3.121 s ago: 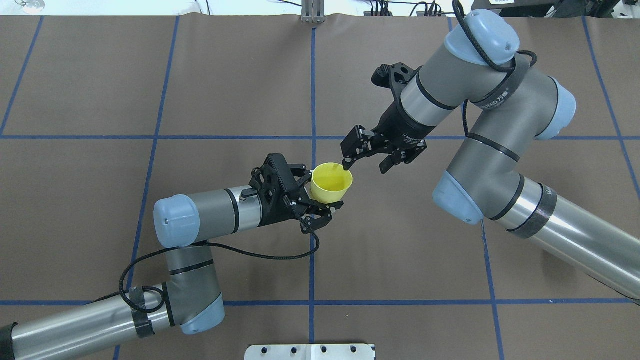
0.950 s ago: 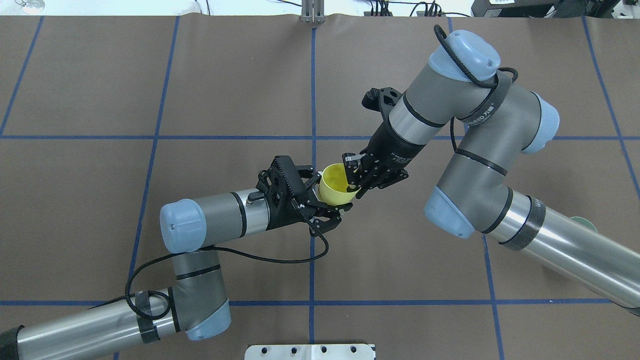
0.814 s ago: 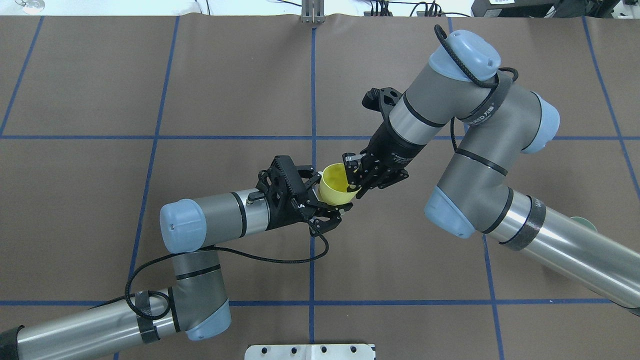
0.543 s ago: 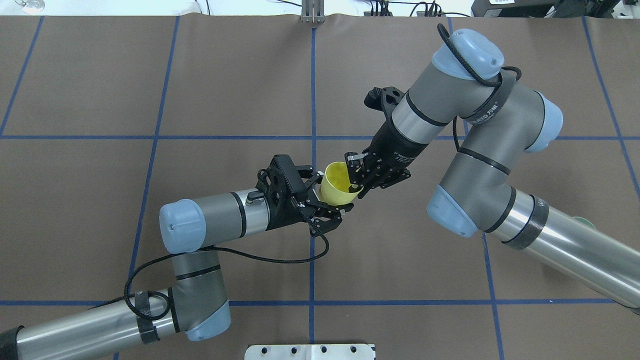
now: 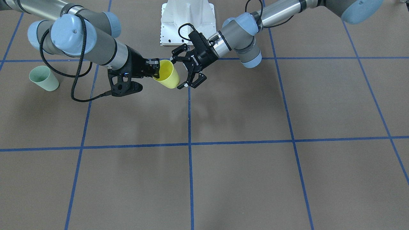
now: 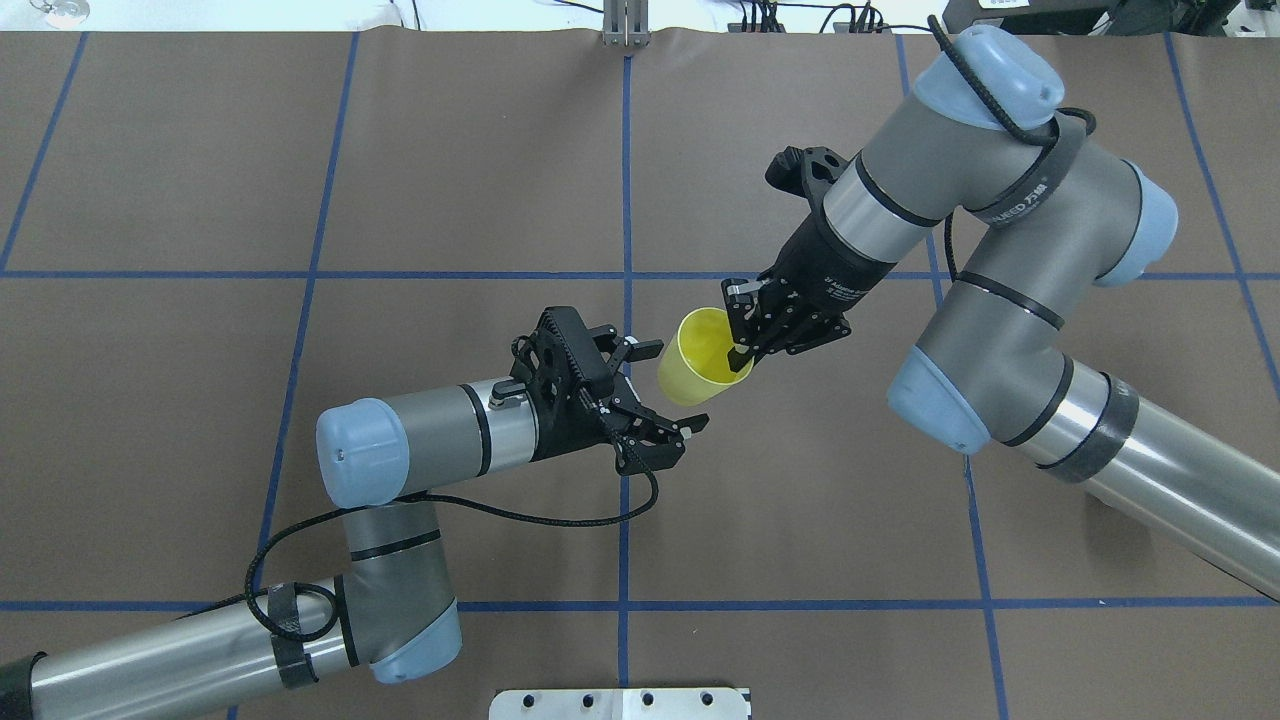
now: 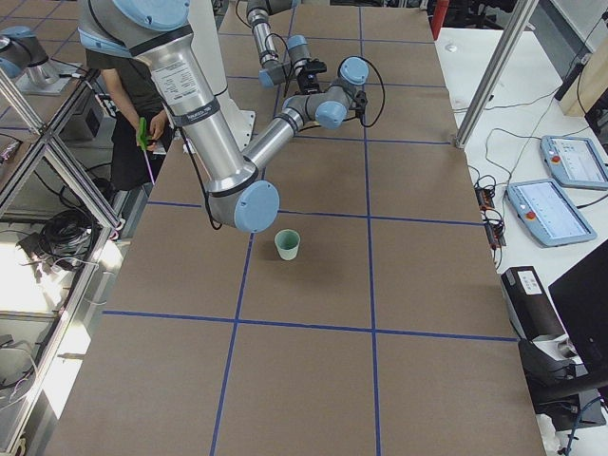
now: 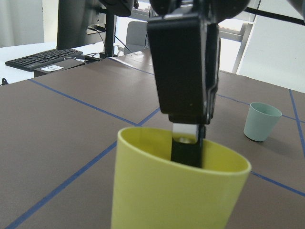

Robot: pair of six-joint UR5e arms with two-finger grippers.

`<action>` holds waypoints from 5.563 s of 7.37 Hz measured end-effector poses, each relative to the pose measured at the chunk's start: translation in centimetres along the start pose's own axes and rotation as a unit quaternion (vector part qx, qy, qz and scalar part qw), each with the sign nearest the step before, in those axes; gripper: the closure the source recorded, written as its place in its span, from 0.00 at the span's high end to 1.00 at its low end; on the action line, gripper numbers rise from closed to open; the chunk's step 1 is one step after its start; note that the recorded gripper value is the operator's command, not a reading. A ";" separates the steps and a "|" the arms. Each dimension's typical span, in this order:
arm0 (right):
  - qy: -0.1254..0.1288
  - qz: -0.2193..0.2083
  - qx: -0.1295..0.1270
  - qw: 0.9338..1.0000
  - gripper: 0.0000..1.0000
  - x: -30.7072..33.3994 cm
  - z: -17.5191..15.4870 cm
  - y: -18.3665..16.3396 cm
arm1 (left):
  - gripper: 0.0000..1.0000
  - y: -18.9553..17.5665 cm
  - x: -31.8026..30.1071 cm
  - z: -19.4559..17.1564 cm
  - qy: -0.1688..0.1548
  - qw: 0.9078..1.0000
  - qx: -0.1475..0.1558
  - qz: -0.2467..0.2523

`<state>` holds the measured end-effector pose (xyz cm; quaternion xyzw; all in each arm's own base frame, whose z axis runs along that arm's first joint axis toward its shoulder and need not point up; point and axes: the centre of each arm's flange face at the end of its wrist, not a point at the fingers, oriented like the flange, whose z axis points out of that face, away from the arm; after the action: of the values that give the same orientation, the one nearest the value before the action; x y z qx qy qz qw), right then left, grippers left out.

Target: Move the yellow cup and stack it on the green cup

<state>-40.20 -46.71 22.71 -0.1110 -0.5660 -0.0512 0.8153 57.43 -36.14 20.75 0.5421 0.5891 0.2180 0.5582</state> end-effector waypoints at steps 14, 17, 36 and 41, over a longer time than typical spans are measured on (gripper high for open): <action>0.127 0.244 0.133 0.952 0.00 34.9 -14.2 14.0 | 0.99 4.9 -1.3 1.0 -0.156 0.987 0.026 -0.001; 0.124 0.260 0.099 0.952 0.00 37.9 -13.2 13.8 | 0.99 5.0 -1.4 1.0 -0.156 0.987 0.026 -0.001; 0.130 0.191 0.210 0.950 1.00 34.2 -17.6 -2.6 | 0.99 -0.7 -30.4 -5.0 -0.452 0.867 -0.200 -0.061; 0.118 0.135 0.202 0.963 1.00 35.5 -21.7 -7.3 | 0.99 -9.1 -42.8 -20.4 -0.342 0.794 -0.361 -0.350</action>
<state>-9.41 -57.45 49.54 -0.0121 -0.4438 0.1621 0.8812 26.61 -69.70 36.70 0.0974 0.3881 0.0047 0.9164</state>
